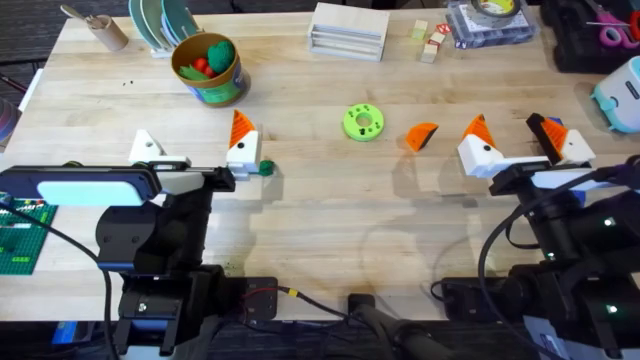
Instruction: Pick up the gripper from the table and insert it into the empty holder that is missing its gripper. Then pick up a screw, insert it into the mounting hole, and use the screwdriver to tighten it. Finally, clean up the table by picking up the vegetable and placing it into the bucket.
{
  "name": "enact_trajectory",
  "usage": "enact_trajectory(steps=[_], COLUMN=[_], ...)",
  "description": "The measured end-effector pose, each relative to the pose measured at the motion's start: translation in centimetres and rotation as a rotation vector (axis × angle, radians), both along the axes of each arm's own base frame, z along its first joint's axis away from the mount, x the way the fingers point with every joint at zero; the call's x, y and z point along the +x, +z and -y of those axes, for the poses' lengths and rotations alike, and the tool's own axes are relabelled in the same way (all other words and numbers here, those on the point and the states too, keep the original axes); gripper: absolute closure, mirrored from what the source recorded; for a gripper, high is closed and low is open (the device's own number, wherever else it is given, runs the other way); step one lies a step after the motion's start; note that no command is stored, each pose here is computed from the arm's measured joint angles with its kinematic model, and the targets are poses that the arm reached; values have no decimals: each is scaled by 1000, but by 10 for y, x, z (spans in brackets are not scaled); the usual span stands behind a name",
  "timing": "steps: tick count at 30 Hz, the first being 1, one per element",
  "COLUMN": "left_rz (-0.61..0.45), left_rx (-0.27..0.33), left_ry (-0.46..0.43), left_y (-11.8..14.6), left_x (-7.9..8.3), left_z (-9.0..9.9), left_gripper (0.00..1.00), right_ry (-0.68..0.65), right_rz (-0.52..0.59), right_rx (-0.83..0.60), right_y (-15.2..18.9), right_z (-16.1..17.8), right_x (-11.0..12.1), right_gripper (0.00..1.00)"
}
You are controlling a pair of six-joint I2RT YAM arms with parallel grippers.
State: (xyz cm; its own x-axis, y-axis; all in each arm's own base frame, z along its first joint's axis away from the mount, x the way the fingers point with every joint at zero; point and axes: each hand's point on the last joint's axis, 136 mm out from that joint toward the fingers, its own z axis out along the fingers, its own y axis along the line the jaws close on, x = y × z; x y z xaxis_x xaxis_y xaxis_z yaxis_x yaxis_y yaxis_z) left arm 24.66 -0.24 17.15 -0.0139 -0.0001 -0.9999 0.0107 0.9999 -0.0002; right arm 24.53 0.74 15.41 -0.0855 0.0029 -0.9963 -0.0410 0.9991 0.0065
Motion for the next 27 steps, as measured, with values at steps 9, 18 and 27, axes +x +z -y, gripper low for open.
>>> enact_trajectory(steps=[9, 18, 27], left_rz=[-1, -197, -388], left_rx=[0, 82, 288], left_ry=[-8, -65, -297], left_y=[0, -6, 43], left_x=[0, -18, -5], left_z=[1, 9, 38], left_gripper=[7, 9, 10], right_ry=[3, 3, 4], right_rz=[-2, -110, -174], right_rx=[2, 55, 62], right_y=[0, -2, 78], right_z=[-1, -2, -2], right_x=[0, -11, -36], right_gripper=[9, 10, 9])
